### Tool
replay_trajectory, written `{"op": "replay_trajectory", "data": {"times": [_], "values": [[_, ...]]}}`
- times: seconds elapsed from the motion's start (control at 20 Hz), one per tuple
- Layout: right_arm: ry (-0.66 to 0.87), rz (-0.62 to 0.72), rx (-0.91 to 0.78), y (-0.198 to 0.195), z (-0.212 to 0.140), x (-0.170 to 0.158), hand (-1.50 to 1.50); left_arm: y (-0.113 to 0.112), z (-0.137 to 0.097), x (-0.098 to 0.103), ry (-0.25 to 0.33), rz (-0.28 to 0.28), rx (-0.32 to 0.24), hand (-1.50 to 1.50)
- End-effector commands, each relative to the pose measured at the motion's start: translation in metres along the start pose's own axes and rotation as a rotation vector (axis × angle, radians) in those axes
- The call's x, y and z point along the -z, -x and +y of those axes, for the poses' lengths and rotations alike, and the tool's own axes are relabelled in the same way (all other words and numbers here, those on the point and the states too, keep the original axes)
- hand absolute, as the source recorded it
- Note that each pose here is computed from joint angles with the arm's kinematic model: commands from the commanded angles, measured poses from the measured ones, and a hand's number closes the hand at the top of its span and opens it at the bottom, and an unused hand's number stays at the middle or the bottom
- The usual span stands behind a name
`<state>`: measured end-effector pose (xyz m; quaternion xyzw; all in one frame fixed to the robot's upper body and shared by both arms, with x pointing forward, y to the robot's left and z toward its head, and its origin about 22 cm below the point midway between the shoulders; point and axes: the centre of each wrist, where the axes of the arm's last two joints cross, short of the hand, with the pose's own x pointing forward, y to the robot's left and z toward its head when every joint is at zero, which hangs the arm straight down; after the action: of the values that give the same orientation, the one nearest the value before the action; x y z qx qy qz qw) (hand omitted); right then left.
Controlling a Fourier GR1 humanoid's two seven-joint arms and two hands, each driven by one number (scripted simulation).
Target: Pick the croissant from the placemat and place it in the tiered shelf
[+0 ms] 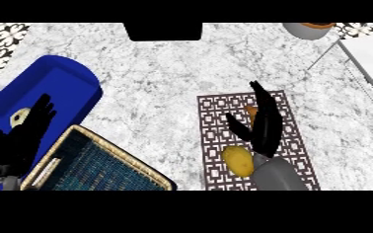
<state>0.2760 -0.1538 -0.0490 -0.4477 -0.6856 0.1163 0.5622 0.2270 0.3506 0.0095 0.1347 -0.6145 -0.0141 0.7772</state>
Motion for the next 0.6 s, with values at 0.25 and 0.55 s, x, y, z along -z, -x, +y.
{"op": "replay_trajectory", "data": {"times": [0.25,0.55], "values": [[-0.068,0.164,-0.423,0.017,0.006,0.000,-1.50,0.008,0.005,-0.003,-0.020,0.028,0.004,0.00],[-0.343,0.322,-0.742,-0.008,0.023,-0.015,-1.50,0.005,0.008,-0.002,-0.003,0.005,0.009,0.00]]}}
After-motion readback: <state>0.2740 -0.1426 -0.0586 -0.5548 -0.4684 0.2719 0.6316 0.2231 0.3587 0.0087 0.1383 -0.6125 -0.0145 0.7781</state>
